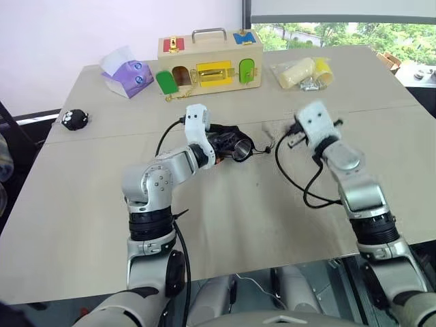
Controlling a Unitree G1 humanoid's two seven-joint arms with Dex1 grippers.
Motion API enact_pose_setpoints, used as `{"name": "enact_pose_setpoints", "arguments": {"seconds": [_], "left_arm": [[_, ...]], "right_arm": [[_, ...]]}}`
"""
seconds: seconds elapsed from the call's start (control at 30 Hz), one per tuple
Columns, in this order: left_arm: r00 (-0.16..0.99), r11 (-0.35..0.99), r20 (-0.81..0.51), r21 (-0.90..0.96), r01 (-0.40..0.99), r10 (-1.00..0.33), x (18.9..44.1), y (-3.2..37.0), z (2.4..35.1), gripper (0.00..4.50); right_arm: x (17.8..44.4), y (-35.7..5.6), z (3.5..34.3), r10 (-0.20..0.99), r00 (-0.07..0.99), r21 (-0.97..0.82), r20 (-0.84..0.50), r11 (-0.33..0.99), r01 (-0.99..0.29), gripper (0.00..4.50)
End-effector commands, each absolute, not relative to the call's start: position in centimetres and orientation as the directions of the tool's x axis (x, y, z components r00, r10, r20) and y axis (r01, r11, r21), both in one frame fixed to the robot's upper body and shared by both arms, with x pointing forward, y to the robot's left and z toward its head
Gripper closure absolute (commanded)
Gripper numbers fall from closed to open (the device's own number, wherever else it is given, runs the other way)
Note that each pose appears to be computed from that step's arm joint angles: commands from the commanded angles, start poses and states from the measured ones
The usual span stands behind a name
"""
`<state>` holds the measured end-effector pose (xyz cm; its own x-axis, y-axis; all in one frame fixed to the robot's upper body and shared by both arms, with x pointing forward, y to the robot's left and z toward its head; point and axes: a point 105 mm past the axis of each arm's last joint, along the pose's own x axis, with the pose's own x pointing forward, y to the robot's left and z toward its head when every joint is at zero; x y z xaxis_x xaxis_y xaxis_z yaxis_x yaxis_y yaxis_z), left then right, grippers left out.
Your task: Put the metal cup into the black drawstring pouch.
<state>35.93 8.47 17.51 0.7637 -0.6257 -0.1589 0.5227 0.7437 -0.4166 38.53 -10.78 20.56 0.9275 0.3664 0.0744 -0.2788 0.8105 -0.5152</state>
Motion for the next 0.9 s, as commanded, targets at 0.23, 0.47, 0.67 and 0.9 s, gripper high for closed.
{"name": "enact_pose_setpoints", "arguments": {"seconds": [0.23,0.47,0.67,0.9], "left_arm": [[0.771,0.728,-0.084,-0.405,0.553,-0.632,35.6,8.9,19.2,4.5],[0.789,0.78,-0.167,-0.368,0.506,-0.591,34.9,11.5,17.4,4.5],[0.791,0.806,-0.226,-0.345,0.481,-0.569,33.9,12.9,15.9,4.5],[0.797,0.811,-0.224,-0.341,0.475,-0.561,33.6,12.9,15.9,4.5]], "right_arm": [[37.5,-10.7,17.1,0.431,0.9,-0.358,-0.059,0.833,-0.423,3.87],[37.9,-10.6,15.3,0.405,0.911,-0.138,-0.072,0.901,-0.412,1.28],[38.7,-8.3,14.0,0.441,0.895,-0.016,-0.072,0.896,-0.443,1.28],[40.8,-5.8,13.2,0.494,0.864,-0.036,-0.098,0.866,-0.499,1.28]]}}
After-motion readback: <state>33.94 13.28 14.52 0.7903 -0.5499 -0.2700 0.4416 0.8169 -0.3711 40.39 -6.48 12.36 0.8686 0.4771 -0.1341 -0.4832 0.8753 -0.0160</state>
